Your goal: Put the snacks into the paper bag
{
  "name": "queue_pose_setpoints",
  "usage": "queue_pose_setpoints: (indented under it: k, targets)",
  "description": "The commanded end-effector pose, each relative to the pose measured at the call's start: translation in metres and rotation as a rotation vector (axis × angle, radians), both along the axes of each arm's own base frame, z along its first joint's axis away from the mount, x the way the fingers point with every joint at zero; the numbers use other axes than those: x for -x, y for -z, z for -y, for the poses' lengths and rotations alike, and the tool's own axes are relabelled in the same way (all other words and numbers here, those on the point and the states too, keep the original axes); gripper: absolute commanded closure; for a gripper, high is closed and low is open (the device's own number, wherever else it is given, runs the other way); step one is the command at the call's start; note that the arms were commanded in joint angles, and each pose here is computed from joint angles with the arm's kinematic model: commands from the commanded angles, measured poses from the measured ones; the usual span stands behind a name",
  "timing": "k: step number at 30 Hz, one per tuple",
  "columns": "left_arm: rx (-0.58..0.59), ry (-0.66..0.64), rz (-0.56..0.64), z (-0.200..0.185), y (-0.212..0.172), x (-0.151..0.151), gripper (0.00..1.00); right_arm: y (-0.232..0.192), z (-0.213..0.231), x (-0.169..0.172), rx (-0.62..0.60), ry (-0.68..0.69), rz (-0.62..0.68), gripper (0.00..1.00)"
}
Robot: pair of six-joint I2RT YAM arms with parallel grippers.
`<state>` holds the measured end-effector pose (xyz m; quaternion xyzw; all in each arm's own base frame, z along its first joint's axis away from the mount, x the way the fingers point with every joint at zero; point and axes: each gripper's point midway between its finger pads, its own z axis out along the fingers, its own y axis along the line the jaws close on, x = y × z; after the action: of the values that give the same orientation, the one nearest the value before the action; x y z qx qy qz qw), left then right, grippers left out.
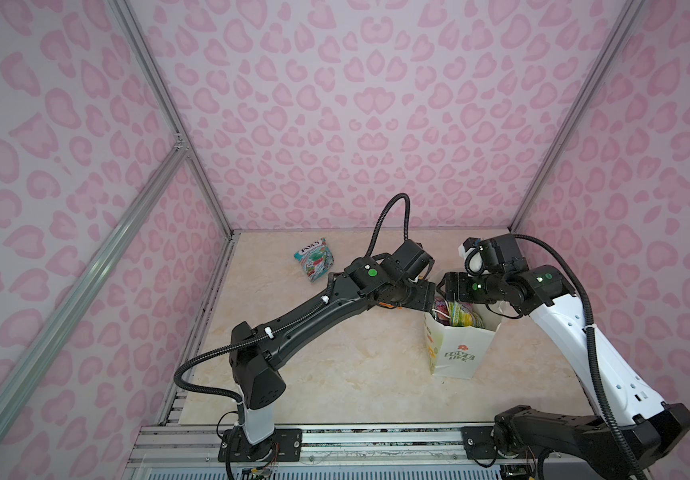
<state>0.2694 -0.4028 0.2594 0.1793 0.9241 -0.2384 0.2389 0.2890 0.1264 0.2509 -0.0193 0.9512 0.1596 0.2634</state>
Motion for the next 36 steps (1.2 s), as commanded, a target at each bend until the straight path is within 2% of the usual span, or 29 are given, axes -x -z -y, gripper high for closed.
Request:
queue_pose_setpoints:
  k: [1,5,11,15,20,28,36]
  targets:
    - [-0.007,0.010,0.005,0.002,0.001,-0.002,0.27,0.012,-0.002,0.003,0.012,-0.044,-0.012,0.26]
    - [-0.008,0.011,-0.007,0.003,0.003,-0.001,0.33,0.021,0.005,0.008,0.051,-0.044,-0.025,0.32]
    - [0.015,0.023,-0.020,0.009,0.003,0.000,0.36,0.034,-0.003,0.006,0.098,-0.087,-0.030,0.33]
    - [0.022,0.025,-0.032,0.013,0.005,-0.001,0.41,0.031,-0.012,-0.009,0.139,-0.084,0.025,0.33]
    - [0.043,0.034,-0.052,0.021,0.005,0.000,0.47,0.026,-0.017,-0.023,0.157,-0.074,0.087,0.39]
    - [0.066,0.015,-0.030,0.016,-0.010,0.000,0.49,0.019,-0.023,-0.028,0.125,-0.094,0.178,0.72]
    - [0.074,-0.005,-0.001,0.007,-0.022,-0.003,0.49,0.009,-0.026,-0.025,0.108,-0.122,0.213,1.00]
